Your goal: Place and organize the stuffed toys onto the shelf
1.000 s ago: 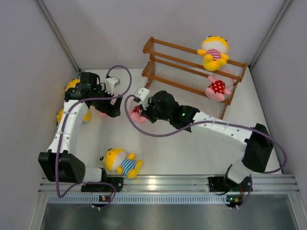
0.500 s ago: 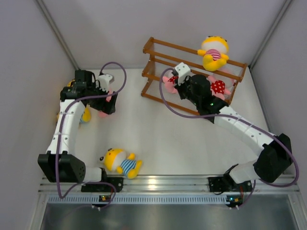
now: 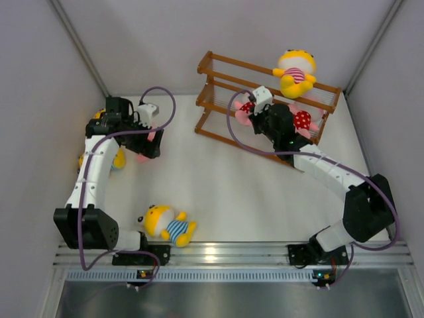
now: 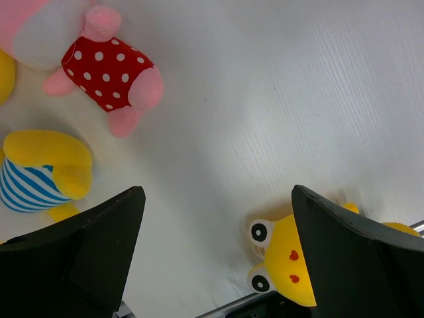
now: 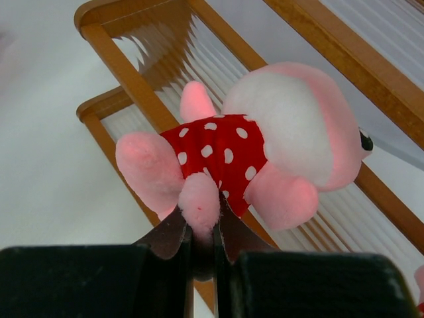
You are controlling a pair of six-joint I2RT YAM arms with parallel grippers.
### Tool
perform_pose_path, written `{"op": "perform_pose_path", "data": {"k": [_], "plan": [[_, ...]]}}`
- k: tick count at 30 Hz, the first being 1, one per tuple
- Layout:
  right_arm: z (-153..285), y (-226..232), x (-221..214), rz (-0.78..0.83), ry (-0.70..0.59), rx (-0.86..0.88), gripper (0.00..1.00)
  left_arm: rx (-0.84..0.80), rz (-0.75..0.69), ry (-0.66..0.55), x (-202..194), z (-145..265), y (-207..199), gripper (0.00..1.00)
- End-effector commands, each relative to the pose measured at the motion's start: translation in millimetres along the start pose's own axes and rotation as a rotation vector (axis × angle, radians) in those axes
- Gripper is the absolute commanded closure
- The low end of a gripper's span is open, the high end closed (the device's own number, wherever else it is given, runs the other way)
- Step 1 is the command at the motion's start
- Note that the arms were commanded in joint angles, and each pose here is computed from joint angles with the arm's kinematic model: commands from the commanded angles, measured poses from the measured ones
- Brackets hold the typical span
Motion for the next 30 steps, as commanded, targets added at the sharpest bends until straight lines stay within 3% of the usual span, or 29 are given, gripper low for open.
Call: {"op": "perform_pose_path", "data": {"k": [1,8,15,18,19,21,25,30], "plan": [[-5.8,-14.3,4.9,-0.072,-0.074,-0.053,1.00,-0.013,0.001,0.018,-3.9,-3.7,-0.4,0.02],[-6.3,-25.4,-8.2,-0.101,-0.051,-0.098,0.99,-0.023,-0.001,0.023,-4.5,-5.8,-0.8,0.02],[-5.7,-32.4,-13.0,-0.130,-0.008,-0.120,0.82,-0.041,-0.001,0.030,-6.7,-9.5,-2.5,0.02],[-0.8,-33.0,-13.0,-0.155,-0.007,-0.133,0.62,-0.040,-0.002,0.040,-9.1,-11.6,-2.1,0.02],[0.6,-31.5,-12.1,-0.158,-0.008,-0.124,0.48,-0.038,-0.003,0.044,-9.1,-12.6,-1.4,0.02],[4.8,-29.1,-8.3,-0.167,-0.010,-0.097,0.38,-0.057,-0.009,0.041,-8.1,-14.0,-2.6,0.02],[14.7,-27.5,0.2,-0.210,-0.008,-0.088,0.28,-0.070,0.053,-0.053,3.0,-1.7,29.5,0.03],[34.9,-25.3,18.5,-0.202,-0.020,-0.048,0.18,0.050,0.128,0.010,8.3,-19.2,82.9,0.06]]}}
Point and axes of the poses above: each gripper's point midway between its finger pads, its own z axis back along the fingers, its own y axis along the line the jaws close on, x = y × z, the point moved 6 cm from there along z, back along the fingers
